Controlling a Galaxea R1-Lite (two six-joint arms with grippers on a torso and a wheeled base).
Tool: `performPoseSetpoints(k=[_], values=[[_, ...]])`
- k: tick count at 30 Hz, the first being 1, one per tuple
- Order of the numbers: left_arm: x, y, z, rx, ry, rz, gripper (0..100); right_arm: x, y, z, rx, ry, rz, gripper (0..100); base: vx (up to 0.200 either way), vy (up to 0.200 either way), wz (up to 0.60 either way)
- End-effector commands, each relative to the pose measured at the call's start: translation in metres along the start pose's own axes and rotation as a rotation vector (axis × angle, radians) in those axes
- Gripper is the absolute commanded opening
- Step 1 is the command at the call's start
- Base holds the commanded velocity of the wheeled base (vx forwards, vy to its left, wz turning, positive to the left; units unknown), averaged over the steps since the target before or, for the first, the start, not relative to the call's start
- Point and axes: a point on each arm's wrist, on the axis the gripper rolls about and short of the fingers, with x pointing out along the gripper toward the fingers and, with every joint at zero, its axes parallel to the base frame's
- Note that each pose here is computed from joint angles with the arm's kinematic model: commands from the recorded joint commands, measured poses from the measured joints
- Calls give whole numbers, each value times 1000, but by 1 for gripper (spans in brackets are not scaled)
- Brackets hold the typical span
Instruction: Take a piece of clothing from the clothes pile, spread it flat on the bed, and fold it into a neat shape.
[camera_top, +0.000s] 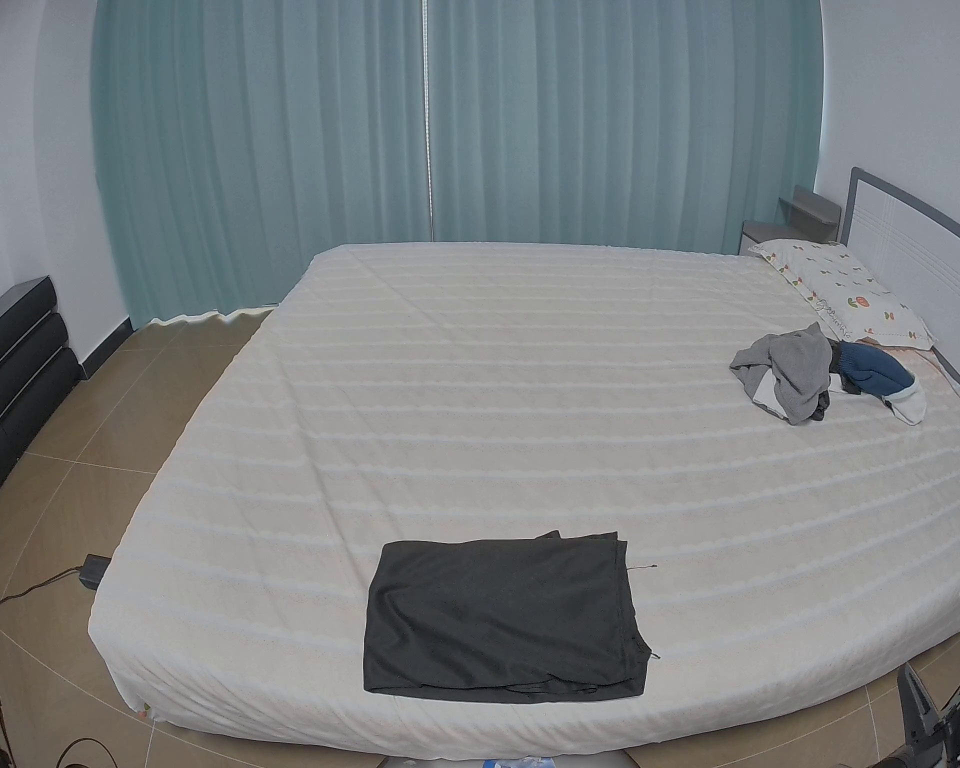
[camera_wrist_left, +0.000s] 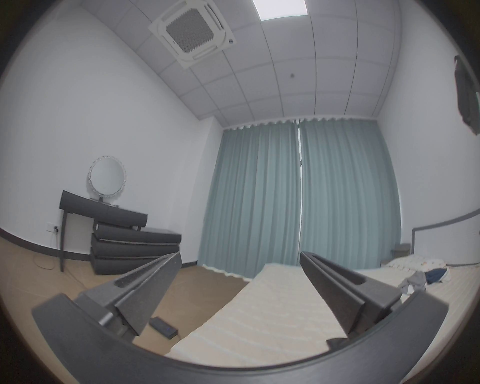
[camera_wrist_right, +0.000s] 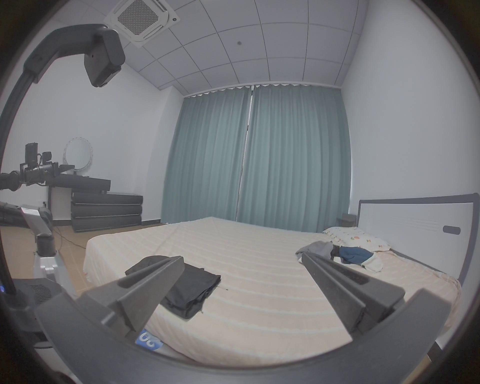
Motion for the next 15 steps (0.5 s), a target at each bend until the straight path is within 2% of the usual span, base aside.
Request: performPoseSetpoints(k=[1, 3, 4, 6, 7, 11, 12, 14, 15], values=[[0, -1, -33, 16, 57, -79, 100, 4, 0, -19, -11, 22, -52, 100, 0, 0, 0], [0, -1, -36, 13, 87, -96, 100, 4, 1, -22, -6, 51, -51, 100, 0, 0, 0], [-1, -1, -43, 3, 152, -107, 100, 3, 1, -24, 11, 74, -49, 100, 0, 0, 0], [-1, -1, -45, 1, 177, -104, 100, 3, 1, -24, 13, 74, -49, 100, 0, 0, 0], [-2, -1, -51, -1, 228, -102, 100, 3, 1, -24, 13, 74, -49, 100, 0, 0, 0], [-4, 0, -56, 10, 284, -114, 100, 3, 1, -24, 28, 74, -52, 100, 0, 0, 0], [-5, -1, -60, 15, 329, -158, 100, 3, 1, -24, 67, 82, -51, 100, 0, 0, 0], [-5, -1, -61, 12, 336, -185, 100, 3, 1, -24, 74, 82, -50, 100, 0, 0, 0], [-6, -2, -61, 19, 341, -227, 100, 3, 1, -24, 83, 85, -55, 100, 0, 0, 0]])
